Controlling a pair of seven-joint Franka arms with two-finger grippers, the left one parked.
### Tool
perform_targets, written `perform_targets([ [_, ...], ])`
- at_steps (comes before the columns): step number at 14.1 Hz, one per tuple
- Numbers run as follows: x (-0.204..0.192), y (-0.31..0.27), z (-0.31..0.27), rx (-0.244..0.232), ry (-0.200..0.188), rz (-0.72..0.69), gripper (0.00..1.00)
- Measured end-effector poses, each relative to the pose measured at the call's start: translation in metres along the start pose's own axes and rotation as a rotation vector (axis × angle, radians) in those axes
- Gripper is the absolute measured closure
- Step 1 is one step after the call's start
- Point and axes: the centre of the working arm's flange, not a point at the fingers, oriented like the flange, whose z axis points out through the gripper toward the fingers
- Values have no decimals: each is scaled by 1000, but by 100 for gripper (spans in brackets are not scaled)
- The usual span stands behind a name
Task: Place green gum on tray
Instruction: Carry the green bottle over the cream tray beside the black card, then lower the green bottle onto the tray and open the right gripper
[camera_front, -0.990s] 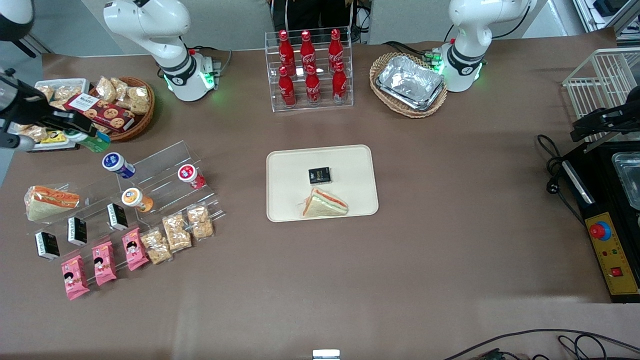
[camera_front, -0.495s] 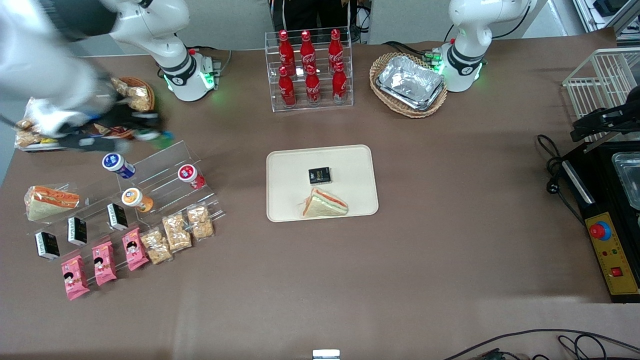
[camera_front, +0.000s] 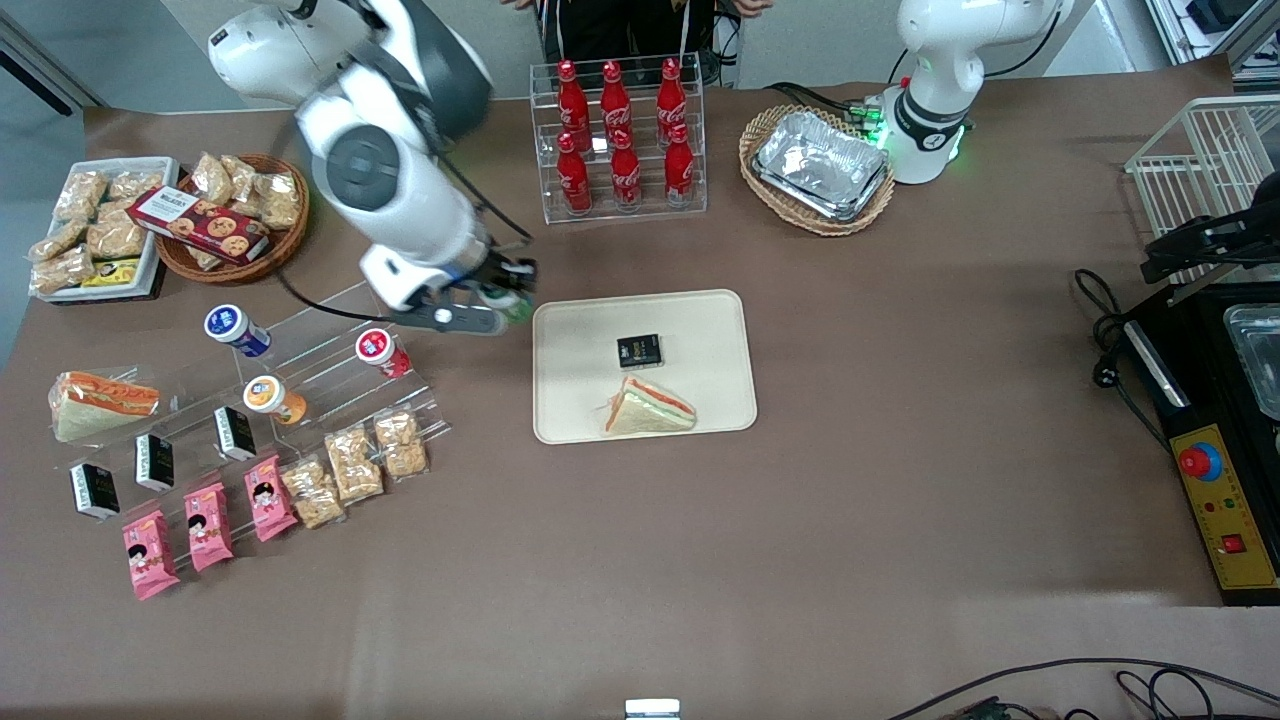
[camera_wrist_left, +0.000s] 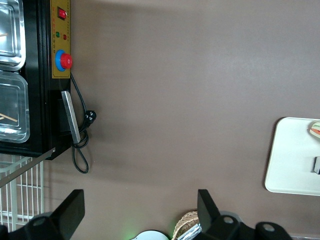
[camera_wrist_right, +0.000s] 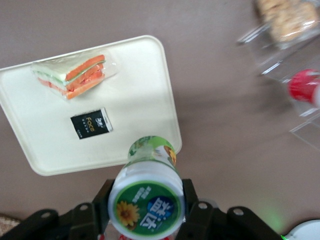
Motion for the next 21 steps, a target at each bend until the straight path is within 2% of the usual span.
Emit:
perform_targets([
  [5,-14,-30,117,3,52,38,41],
  [9,-4,-38,197,-15,69,38,41],
  [12,1,-39,227,-25,73,38,41],
  [15,3,-39,225,-21,77,40,40],
  [19,9,-35,222,-18,83,51,5],
  [20,11,-35,217,-13,89,54,1],
  [21,16,-32,209,-6,96,60,1],
])
